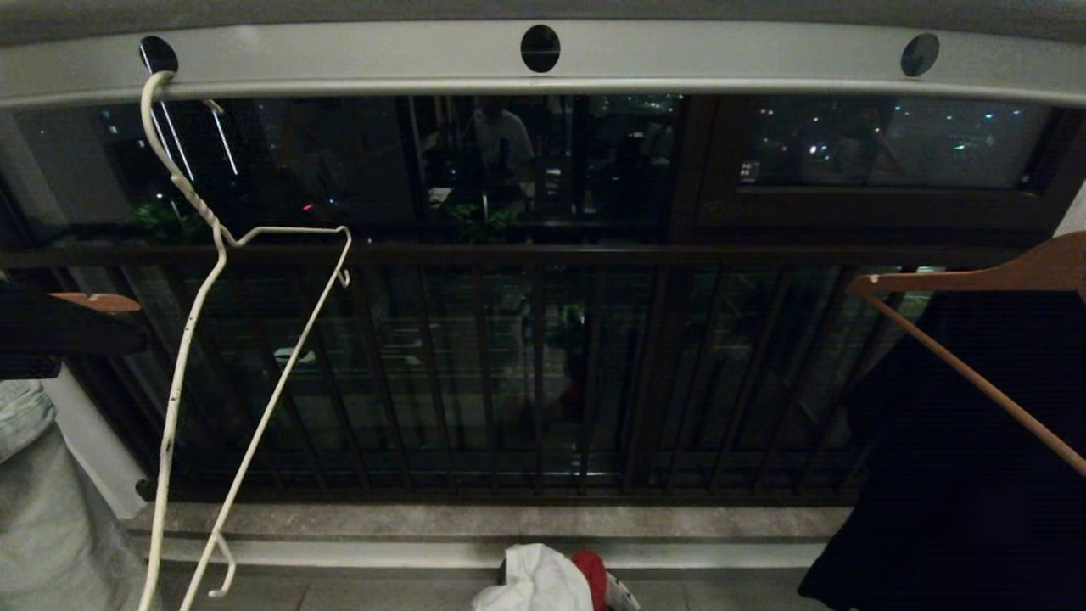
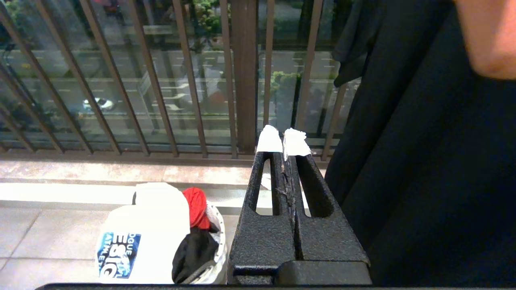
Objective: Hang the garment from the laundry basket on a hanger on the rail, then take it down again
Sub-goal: Pick up the clothes rack on the clothesline
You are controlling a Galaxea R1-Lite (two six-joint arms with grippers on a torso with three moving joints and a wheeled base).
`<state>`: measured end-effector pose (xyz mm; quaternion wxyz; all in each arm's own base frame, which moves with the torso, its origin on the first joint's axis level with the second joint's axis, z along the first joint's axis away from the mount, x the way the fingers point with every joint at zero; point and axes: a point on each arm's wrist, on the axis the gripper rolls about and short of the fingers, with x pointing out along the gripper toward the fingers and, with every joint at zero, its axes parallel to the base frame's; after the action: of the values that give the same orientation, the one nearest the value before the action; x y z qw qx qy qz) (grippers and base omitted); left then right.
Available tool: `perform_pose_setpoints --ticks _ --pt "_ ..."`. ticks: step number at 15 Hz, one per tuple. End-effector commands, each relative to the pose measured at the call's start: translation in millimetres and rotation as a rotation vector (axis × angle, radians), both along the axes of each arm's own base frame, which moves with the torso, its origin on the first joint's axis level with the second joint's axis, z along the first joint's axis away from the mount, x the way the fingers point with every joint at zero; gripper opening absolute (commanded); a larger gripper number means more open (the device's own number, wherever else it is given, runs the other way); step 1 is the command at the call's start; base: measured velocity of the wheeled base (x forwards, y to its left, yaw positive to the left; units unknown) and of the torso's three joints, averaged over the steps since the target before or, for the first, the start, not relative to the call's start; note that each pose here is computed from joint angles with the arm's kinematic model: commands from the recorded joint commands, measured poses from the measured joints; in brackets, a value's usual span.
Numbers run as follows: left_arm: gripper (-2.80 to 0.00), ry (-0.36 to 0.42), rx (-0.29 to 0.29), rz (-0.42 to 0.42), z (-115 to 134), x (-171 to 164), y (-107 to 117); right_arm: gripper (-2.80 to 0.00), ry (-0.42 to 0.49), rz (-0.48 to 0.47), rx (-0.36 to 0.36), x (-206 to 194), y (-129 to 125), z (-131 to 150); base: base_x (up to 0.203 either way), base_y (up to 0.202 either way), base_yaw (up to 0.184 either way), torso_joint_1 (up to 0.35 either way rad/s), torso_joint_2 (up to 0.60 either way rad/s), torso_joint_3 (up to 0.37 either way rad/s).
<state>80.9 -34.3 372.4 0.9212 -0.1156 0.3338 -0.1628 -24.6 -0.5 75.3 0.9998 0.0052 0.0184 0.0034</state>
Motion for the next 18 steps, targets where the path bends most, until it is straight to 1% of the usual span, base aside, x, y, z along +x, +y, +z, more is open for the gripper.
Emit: perform_pose_setpoints --ticks 1,2,4,5,6,8,9,12,15,16,18 --pt "0.00 0.072 0.058 0.027 -14 23 -11 -2.80 0.002 0.001 0.000 0 0 0 0.000 0.000 0.000 0.000 0.00 0.000" --pt "0.00 0.079 0.073 0.034 -19 32 -15 -2.80 0.002 0.001 0.000 0 0 0 0.000 0.000 0.000 0.000 0.00 0.000" --pt "0.00 0.054 0.095 0.068 -29 52 -23 -2.80 0.002 0.002 0.000 0 0 0 0.000 0.000 0.000 0.000 0.00 0.000" --pt "0.00 0.032 0.120 0.098 -34 64 -28 -2.80 0.002 0.001 0.000 0 0 0 0.000 0.000 0.000 0.000 0.00 0.000" --pt "0.00 0.023 0.145 0.107 -39 70 -34 -2.80 0.002 -0.001 0.000 0 0 0 0.000 0.000 0.000 0.000 0.00 0.000" --pt "0.00 0.023 0.212 0.151 -47 78 -42 -2.80 0.002 0.000 0.000 0 0 0 0.000 0.000 0.000 0.000 0.00 0.000" --pt "0.00 0.017 0.230 0.161 -48 78 -45 -2.80 0.002 0.001 0.000 0 0 0 0.000 0.000 0.000 0.000 0.00 0.000" --pt "0.00 0.014 0.236 0.170 -48 76 -46 -2.80 0.002 0.000 0.000 0 0 0 0.000 0.000 0.000 0.000 0.00 0.000" --pt "0.00 0.029 0.247 0.179 -53 77 -47 -2.80 0.002 0.002 0.000 0 0 0 0.000 0.000 0.000 0.000 0.00 0.000" --pt "0.00 0.020 0.250 0.188 -54 79 -47 -2.80 0.002 0.001 0.000 0 0 0 0.000 0.000 0.000 0.000 0.00 0.000" --pt "0.00 -0.026 0.250 0.219 -57 84 -50 -2.80 0.002 0.001 0.000 0 0 0 0.000 0.000 0.000 0.000 0.00 0.000"
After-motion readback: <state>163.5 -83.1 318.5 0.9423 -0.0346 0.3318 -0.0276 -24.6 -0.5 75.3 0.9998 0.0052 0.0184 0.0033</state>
